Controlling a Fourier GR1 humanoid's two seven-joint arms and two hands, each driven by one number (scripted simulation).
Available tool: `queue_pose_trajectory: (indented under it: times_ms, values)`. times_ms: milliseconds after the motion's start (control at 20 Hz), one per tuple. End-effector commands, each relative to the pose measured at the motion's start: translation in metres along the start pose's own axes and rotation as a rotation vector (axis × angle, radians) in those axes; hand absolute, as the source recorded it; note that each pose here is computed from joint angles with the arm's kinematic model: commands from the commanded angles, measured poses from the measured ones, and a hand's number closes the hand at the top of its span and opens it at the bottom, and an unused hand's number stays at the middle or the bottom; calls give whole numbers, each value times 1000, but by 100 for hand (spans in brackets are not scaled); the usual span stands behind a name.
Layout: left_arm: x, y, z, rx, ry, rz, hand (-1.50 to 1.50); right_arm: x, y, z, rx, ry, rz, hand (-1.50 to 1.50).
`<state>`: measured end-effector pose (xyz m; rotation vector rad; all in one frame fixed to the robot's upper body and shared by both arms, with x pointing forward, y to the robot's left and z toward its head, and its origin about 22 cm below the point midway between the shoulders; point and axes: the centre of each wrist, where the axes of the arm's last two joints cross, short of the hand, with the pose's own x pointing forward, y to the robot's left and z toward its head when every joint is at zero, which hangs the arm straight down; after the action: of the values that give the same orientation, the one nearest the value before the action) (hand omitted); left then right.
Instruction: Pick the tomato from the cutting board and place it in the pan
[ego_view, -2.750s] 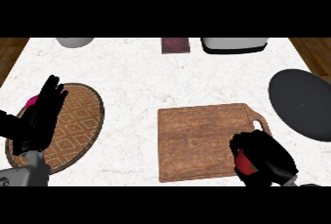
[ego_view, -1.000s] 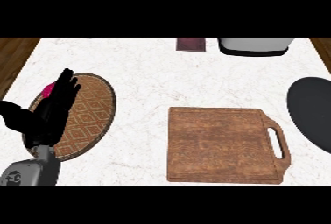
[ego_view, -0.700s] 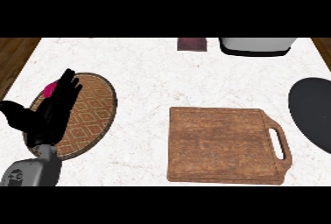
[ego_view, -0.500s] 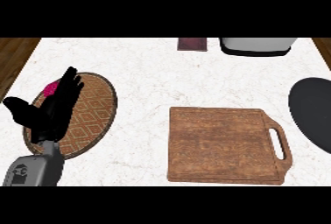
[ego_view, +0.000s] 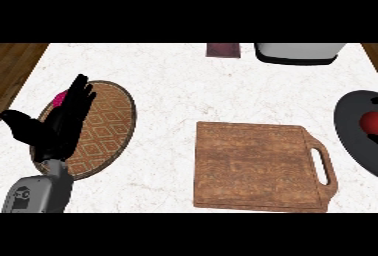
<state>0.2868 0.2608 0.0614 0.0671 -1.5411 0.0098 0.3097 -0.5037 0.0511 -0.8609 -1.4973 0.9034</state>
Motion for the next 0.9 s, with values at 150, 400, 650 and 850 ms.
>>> queue_pose_trajectory:
  times_ms: [150,400,650,850]
  values:
    - [-5,-14,-1,0,-5,-3,0,-14,-7,12,13,-19,-123,-150]
    - [0,-8,7,-12,0,13,0,-24,-30,24,-120,-59,-374,-150]
    - [7,6,-7,32,-3,4,0,-41,-59,55,-150,-38,-604,-150]
    - [-1,1,2,28,17,22,0,-51,-66,76,-160,-30,-710,-150]
